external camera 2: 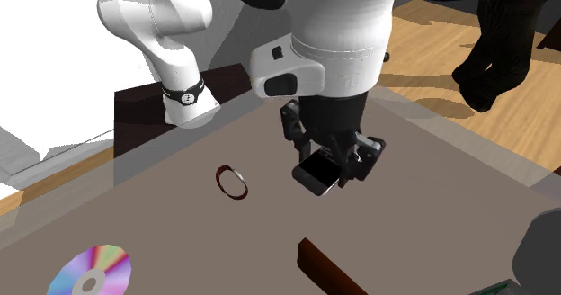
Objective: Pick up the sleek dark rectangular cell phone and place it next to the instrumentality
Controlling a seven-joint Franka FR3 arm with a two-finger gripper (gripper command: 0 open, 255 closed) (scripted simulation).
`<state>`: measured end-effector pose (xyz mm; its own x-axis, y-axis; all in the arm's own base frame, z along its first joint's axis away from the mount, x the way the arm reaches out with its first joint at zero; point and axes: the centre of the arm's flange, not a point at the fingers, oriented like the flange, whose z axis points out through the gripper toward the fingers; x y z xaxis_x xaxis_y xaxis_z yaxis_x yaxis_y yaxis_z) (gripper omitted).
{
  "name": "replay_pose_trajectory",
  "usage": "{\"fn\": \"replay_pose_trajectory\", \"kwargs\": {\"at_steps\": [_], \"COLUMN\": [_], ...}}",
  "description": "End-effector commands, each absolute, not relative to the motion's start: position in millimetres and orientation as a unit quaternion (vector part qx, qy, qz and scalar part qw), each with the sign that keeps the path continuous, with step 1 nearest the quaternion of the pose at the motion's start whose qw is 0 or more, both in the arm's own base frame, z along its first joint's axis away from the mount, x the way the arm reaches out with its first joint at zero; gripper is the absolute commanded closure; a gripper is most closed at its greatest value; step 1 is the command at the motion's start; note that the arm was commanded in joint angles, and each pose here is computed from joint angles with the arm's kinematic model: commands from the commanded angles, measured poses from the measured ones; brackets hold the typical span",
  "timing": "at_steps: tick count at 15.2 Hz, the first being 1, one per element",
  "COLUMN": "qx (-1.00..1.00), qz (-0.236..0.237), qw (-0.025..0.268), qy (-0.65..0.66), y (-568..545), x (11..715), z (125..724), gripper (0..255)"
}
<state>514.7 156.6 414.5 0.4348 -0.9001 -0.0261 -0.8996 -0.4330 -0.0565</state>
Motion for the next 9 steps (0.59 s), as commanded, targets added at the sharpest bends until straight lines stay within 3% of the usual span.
{"fn": "replay_pose_trajectory", "kwargs": {"at_steps": [1,9], "qx": [-0.847,-0.847], "qz": [-0.004,-0.004], "qw": [0.032,0.032], "qy": [0.531,0.531], "y": [130.1,29.6], "x": [506.2,473.7], "z": [415.6,416.0], "gripper": [255,255]}}
